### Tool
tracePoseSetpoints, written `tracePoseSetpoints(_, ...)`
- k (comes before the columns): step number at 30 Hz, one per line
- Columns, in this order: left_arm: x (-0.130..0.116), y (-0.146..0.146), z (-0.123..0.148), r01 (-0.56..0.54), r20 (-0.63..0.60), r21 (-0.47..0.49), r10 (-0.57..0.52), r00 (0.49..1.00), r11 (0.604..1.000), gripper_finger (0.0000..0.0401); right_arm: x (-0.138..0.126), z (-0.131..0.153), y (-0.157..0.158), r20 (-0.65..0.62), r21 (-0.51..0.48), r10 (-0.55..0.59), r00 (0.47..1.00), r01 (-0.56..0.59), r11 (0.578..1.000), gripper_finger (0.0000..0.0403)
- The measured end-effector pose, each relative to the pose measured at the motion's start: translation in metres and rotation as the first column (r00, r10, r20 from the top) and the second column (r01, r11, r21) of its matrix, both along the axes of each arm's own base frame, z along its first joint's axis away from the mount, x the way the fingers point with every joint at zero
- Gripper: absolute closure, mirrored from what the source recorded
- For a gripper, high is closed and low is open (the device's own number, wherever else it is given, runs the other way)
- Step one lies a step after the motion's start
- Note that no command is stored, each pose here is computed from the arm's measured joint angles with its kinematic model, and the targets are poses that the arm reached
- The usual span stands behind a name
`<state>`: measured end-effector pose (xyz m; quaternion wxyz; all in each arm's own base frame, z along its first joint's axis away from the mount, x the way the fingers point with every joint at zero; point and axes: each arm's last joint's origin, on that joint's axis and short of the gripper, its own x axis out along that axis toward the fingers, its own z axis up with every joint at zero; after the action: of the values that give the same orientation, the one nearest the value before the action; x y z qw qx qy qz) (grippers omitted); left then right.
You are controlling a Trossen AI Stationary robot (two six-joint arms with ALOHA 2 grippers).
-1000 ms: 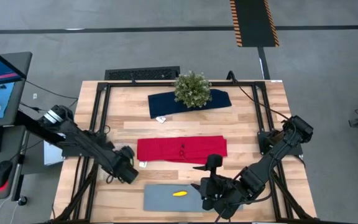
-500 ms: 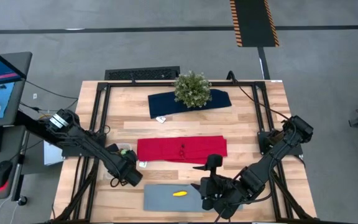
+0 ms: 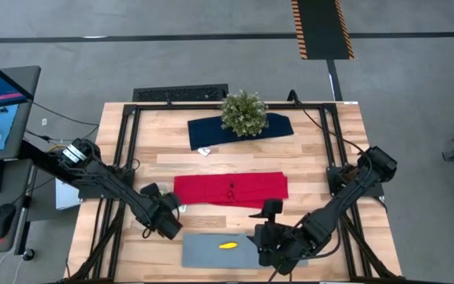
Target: Pick and placing Produce into tupperware
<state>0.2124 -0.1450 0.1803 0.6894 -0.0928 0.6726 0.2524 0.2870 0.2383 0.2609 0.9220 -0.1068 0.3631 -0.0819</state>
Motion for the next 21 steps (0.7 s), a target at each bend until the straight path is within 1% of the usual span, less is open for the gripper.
tracePoseSetpoints(3,0.006,-0.004,-0.001,0.038,0.060,-0.041,-0.035,0.998,0.998,0.0198,-0.001,-0.017,0.001,-0.026,0.041,0.040,0.999,-0.038,0.998,0.0085)
tracePoseSetpoints(6,0.010,-0.007,-0.001,0.085,0.097,-0.059,-0.079,0.992,0.995,0.0198,0.000,-0.028,0.004,-0.003,0.088,0.090,0.996,-0.089,0.992,0.0085)
tracePoseSetpoints(10,0.007,-0.003,0.007,0.066,0.067,0.007,-0.067,0.996,0.998,0.0198,0.000,-0.037,0.005,0.018,0.106,0.111,0.994,-0.112,0.988,0.0085)
tracePoseSetpoints(14,0.010,-0.005,0.031,0.066,0.079,0.067,-0.071,0.994,0.996,0.0198,0.000,-0.039,0.004,0.016,0.106,0.114,0.993,-0.115,0.988,0.0085)
tracePoseSetpoints(16,0.014,-0.010,0.044,0.091,0.124,0.088,-0.102,0.987,0.992,0.0198,0.000,-0.038,0.005,0.018,0.116,0.127,0.992,-0.128,0.985,0.0085)
tracePoseSetpoints(18,0.020,-0.018,0.058,0.133,0.205,0.106,-0.152,0.967,0.985,0.0198,0.001,-0.038,0.007,0.022,0.128,0.147,0.989,-0.149,0.981,0.0085)
tracePoseSetpoints(20,0.026,-0.026,0.071,0.162,0.303,0.137,-0.197,0.932,0.977,0.0198,0.001,-0.036,0.010,0.029,0.146,0.183,0.983,-0.185,0.972,0.0085)
tracePoseSetpoints(21,0.028,-0.031,0.076,0.181,0.355,0.160,-0.228,0.907,0.970,0.0198,0.001,-0.036,0.011,0.029,0.156,0.199,0.979,-0.201,0.967,0.0085)
